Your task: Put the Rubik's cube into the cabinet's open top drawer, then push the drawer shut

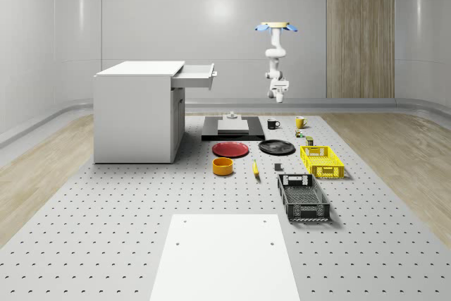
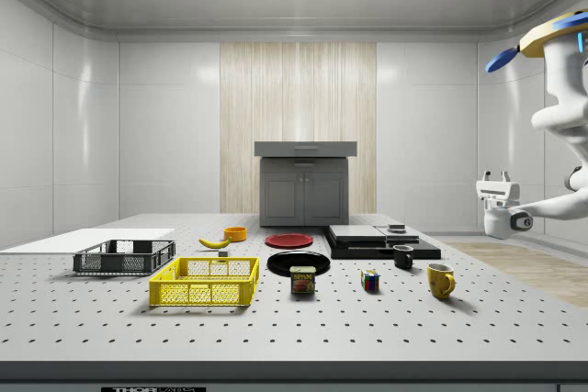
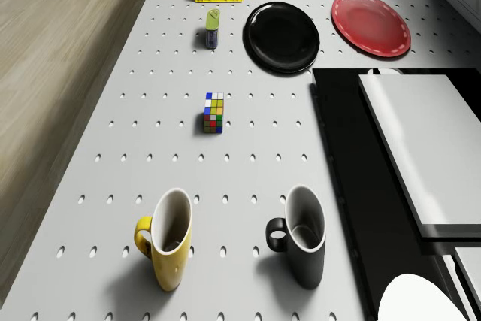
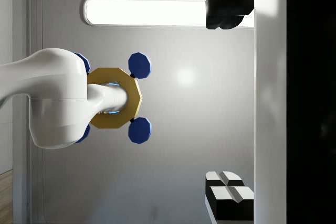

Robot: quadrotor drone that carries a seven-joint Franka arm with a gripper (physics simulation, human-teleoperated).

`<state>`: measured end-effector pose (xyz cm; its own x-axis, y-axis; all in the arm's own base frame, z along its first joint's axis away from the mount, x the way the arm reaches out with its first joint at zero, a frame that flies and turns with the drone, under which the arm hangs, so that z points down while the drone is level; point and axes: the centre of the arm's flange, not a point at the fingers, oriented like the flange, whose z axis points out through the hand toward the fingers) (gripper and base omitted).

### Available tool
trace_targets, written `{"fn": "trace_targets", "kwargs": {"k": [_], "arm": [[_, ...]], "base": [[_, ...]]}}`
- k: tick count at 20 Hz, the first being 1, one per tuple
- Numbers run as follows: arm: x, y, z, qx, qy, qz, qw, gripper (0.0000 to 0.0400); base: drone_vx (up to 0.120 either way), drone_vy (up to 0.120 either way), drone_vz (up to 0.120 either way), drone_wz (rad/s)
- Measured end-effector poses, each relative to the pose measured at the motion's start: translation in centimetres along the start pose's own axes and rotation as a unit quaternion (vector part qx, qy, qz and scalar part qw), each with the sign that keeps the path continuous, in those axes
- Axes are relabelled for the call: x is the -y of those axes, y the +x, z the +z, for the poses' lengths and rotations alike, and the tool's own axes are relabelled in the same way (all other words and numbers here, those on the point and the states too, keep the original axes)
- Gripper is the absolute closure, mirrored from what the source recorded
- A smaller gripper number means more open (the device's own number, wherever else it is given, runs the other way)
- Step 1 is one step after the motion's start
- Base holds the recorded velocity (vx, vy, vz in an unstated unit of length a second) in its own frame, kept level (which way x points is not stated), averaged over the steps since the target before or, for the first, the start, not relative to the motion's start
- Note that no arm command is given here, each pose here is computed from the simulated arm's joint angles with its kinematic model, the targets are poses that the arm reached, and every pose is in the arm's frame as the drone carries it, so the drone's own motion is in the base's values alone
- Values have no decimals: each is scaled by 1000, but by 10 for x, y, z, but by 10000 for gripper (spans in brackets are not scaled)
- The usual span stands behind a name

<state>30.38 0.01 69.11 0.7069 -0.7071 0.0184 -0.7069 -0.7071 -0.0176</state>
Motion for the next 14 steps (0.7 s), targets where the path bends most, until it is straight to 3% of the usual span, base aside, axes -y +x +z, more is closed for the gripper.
{"fn": "trace_targets", "kwargs": {"k": [14], "arm": [[0,-1,0,-6,2,0,1000,0]], "base": [[120,120,0,0]]}}
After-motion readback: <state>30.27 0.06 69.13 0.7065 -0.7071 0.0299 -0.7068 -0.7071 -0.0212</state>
